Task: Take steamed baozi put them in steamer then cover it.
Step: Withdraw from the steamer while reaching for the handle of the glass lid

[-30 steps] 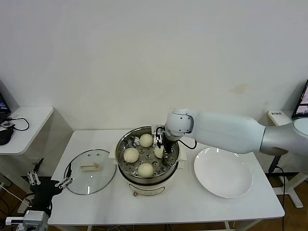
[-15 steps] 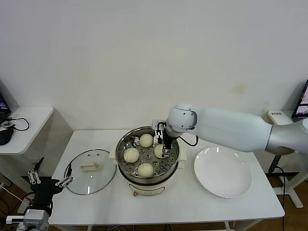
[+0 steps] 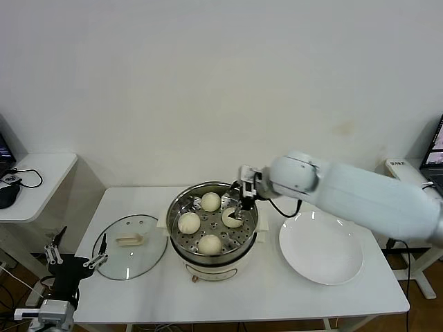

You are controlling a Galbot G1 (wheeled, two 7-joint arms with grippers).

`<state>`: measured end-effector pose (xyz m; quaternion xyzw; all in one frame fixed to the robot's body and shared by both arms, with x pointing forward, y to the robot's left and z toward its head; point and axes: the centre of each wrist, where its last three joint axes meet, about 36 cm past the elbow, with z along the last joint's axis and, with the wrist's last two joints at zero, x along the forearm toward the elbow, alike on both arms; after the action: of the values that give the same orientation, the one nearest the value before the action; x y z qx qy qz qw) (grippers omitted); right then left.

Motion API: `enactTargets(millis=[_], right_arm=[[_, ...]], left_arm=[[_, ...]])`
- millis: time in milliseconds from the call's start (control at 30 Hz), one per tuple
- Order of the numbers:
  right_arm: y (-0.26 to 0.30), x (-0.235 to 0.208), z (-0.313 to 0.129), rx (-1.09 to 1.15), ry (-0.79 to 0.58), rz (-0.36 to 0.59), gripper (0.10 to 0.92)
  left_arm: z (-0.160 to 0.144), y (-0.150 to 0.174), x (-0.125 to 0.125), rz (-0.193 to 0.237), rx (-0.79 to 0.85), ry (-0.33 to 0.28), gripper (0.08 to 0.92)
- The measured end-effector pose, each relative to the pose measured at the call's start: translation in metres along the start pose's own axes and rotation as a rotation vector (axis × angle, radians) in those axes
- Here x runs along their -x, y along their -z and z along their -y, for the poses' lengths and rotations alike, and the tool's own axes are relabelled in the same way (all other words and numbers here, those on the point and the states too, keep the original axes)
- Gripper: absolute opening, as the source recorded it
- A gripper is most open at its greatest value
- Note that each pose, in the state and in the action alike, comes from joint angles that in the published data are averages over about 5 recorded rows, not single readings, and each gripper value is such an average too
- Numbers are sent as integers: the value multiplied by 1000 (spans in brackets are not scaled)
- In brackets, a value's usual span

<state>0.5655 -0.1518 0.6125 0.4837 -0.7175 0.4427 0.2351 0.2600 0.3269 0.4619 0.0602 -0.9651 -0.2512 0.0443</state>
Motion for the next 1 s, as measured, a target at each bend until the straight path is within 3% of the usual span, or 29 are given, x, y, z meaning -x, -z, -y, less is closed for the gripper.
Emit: enactTargets(millis=[633, 800, 1000], right_arm=[[-133, -14, -112, 387, -531, 615, 823], [-182, -15, -157, 559, -697, 687, 823], [-237, -27, -224, 730, -881, 664, 823]], left_arm=[[6, -27, 18, -9, 69, -21, 823], [6, -43, 27, -4, 178, -31, 823], [4, -66, 35, 7, 406, -40, 823]])
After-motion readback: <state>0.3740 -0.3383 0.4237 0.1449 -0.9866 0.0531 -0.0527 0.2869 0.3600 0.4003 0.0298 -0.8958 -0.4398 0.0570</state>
